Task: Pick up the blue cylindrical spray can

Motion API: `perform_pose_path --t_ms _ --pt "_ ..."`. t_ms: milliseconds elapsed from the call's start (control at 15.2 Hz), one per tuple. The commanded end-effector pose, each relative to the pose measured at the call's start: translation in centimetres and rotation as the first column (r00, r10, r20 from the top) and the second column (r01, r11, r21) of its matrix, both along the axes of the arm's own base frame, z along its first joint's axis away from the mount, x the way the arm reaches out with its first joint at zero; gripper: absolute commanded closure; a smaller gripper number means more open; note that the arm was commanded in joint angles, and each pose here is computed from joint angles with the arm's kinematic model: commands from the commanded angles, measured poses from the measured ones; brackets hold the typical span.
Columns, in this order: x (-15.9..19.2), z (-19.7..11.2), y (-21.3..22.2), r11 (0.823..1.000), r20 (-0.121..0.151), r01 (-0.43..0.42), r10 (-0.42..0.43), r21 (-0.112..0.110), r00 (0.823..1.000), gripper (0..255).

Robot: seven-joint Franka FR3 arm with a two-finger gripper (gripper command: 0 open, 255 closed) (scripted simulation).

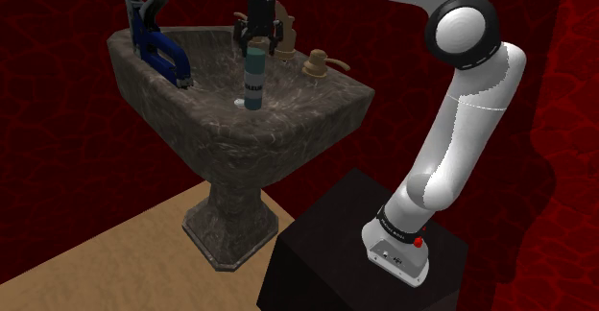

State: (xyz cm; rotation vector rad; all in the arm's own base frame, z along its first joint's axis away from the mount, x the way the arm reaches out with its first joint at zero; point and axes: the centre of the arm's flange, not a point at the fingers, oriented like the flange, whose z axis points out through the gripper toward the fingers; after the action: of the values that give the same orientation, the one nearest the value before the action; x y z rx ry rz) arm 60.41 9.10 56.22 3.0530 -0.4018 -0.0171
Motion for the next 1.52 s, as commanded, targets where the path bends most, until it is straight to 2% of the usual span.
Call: perform_pose_path --t_ms 0,132,264,330,924,1452 --pt "0.0 -1.0 0.0 1.000 0.000 0.001 -0.001 0.000 1.000 0" --pt "0.0 -2.4 0.0 1.000 0.000 0.001 -0.001 0.000 1.000 0" --pt "0.0 -2.4 0.0 1.000 0.000 0.001 -0.001 0.000 1.000 0" --pt "-0.1 -2.3 0.1 1.000 0.000 0.001 -0.001 0.000 1.000 255" --pt "0.0 -2.4 0.0 1.000 0.000 0.001 -0.001 0.000 1.000 255" --pt "0.0 1.8 0.0 1.000 0.000 0.001 -0.001 0.000 1.000 255"
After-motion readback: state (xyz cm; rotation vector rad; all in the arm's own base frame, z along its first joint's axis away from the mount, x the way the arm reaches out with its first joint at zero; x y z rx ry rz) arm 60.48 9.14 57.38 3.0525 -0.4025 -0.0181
